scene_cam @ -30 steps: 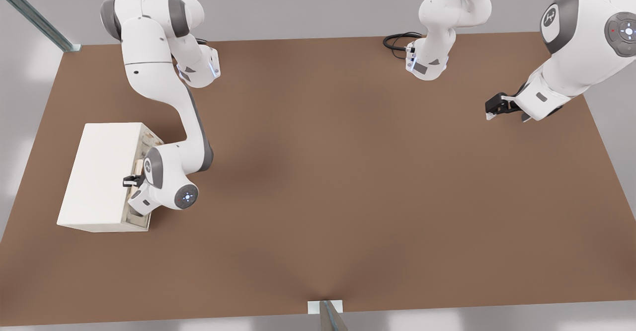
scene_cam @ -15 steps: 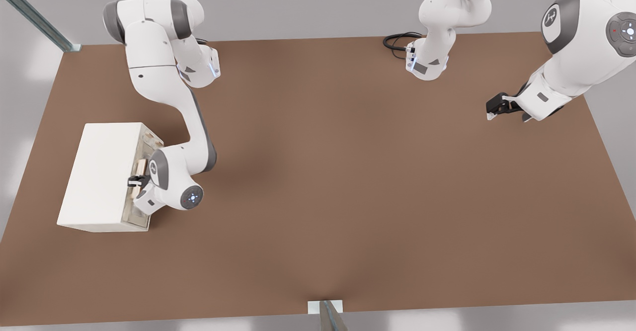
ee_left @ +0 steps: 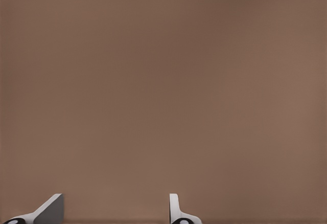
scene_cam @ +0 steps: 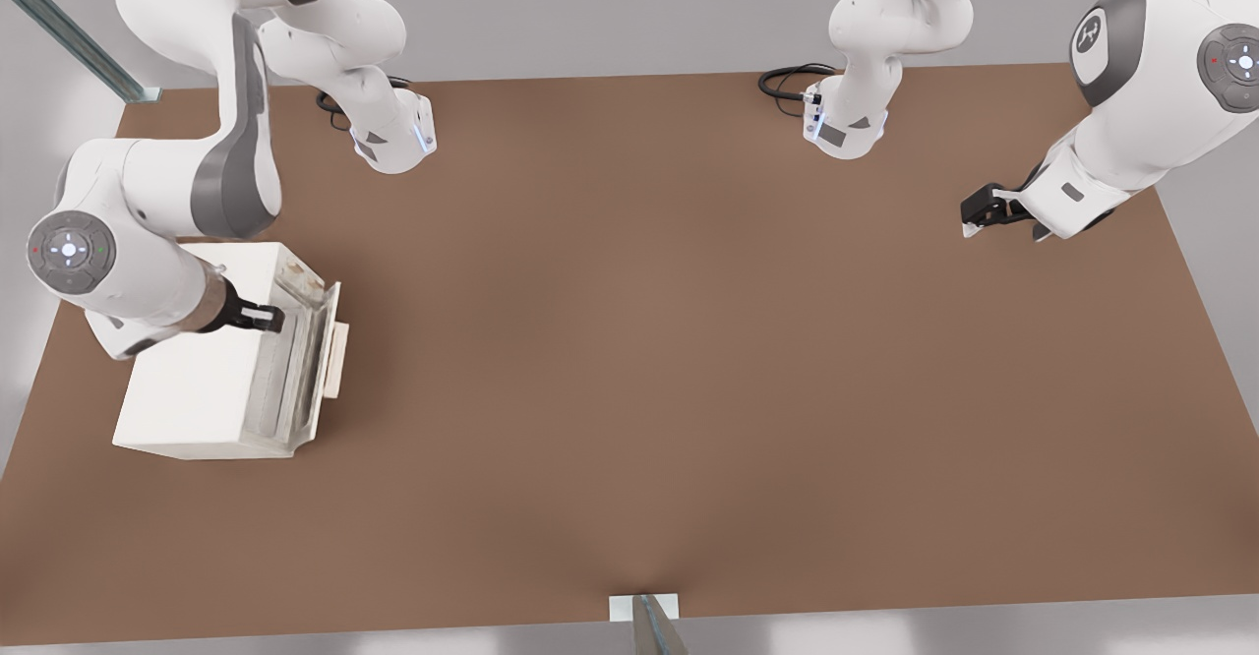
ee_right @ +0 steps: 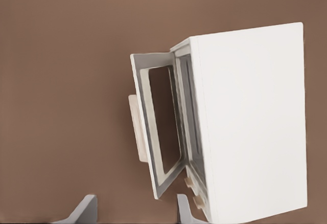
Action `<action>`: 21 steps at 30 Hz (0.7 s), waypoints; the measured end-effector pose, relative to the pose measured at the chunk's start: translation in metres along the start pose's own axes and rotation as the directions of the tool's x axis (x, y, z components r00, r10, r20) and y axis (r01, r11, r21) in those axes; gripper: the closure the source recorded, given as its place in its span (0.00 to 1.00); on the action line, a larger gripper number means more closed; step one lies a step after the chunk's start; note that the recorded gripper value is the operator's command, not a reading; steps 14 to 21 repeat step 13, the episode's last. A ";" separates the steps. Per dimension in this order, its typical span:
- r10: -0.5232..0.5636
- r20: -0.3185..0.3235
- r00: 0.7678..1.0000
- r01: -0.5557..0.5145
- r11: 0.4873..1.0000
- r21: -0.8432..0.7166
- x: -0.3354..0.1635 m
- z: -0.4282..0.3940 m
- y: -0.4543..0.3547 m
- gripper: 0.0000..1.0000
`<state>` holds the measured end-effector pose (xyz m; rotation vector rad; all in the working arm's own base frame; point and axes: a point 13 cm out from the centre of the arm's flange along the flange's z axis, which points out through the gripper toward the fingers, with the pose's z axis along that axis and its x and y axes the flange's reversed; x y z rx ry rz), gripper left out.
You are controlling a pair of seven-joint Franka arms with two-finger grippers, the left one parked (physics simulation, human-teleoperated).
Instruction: Keep left arm still and open the oven door with right arm
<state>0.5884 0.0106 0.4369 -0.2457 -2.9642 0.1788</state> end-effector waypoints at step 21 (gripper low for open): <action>-0.131 -0.004 0.991 0.131 0.988 -0.080 0.004 -0.003 0.018 0.00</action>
